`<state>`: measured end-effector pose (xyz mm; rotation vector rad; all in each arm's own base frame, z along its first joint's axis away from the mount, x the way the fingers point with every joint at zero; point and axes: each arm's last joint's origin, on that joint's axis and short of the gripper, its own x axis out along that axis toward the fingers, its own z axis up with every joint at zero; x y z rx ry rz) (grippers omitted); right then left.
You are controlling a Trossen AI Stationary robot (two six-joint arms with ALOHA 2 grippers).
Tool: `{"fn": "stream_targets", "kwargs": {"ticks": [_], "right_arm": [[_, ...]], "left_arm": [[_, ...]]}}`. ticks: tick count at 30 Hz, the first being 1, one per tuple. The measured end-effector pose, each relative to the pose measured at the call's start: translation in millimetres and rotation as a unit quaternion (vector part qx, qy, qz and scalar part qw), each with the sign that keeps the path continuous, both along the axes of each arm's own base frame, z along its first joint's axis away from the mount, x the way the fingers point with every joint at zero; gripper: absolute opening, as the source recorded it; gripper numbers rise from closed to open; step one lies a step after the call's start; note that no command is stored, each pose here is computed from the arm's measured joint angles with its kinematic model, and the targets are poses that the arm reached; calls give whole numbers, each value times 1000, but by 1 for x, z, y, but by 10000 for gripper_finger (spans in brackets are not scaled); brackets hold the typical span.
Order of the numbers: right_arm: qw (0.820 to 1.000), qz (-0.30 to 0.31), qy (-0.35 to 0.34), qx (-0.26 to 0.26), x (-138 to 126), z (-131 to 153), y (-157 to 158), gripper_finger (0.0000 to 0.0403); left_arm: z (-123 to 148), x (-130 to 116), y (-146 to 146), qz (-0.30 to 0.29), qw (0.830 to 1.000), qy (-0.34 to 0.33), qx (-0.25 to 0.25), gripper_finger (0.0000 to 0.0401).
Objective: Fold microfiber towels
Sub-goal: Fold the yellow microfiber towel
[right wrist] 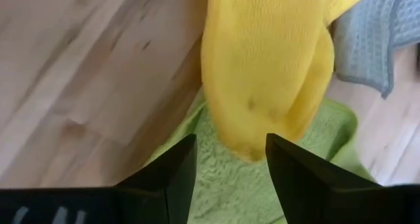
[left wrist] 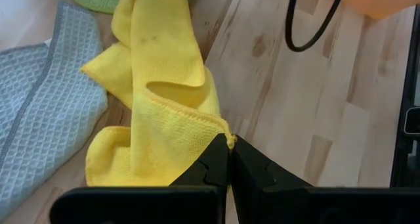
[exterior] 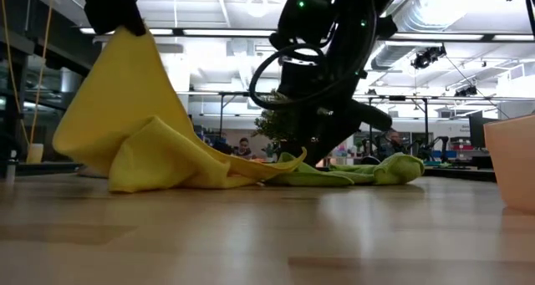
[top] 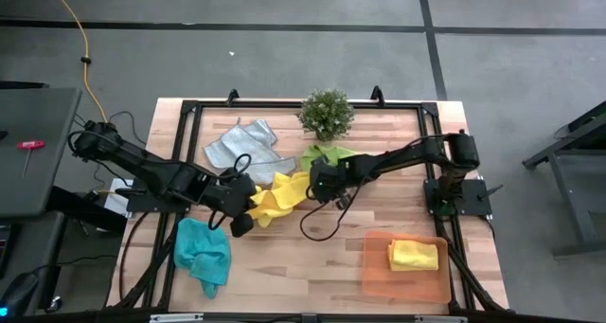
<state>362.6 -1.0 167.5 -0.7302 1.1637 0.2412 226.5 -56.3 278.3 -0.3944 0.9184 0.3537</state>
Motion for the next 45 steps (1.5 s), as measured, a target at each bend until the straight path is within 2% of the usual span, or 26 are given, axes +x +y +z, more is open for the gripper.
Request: {"fn": "stream_targets", "kwargs": {"ticks": [6,11,16,19,22,27,32,34,39,43,45], "right_arm": [[1000,6,-9,-7,3,0,-3,160],[1000,15,-6,-11,2,0,-3,102],[999,-37,-2,2,1,2,-4,18],[996,-89,9,10,1,16,-4,10],[989,-144,-2,23,-3,46,-4,3],[966,-219,-82,107,-22,125,-2,2],[924,-275,-181,196,-61,203,-1,1],[905,-294,-214,223,-78,226,-1,1],[868,-325,-285,245,-119,269,-4,1],[856,-350,-311,219,-140,283,-11,0],[852,-361,-314,213,-147,287,-13,0]], "left_arm": [[0,0,0,7,1000,-2,-4,0],[0,0,0,6,1000,-2,-4,0],[0,0,0,5,1000,-1,-4,0],[5,-2,3,-7,1000,-4,3,0],[24,-7,13,-8,1000,-29,4,0],[71,-21,40,2,995,-91,42,0],[121,-37,65,7,982,-159,102,0],[136,-44,74,4,978,-159,133,0],[166,-56,96,9,966,-151,208,0],[181,-62,115,7,951,-126,282,0],[183,-65,122,12,947,-113,299,0]]}}
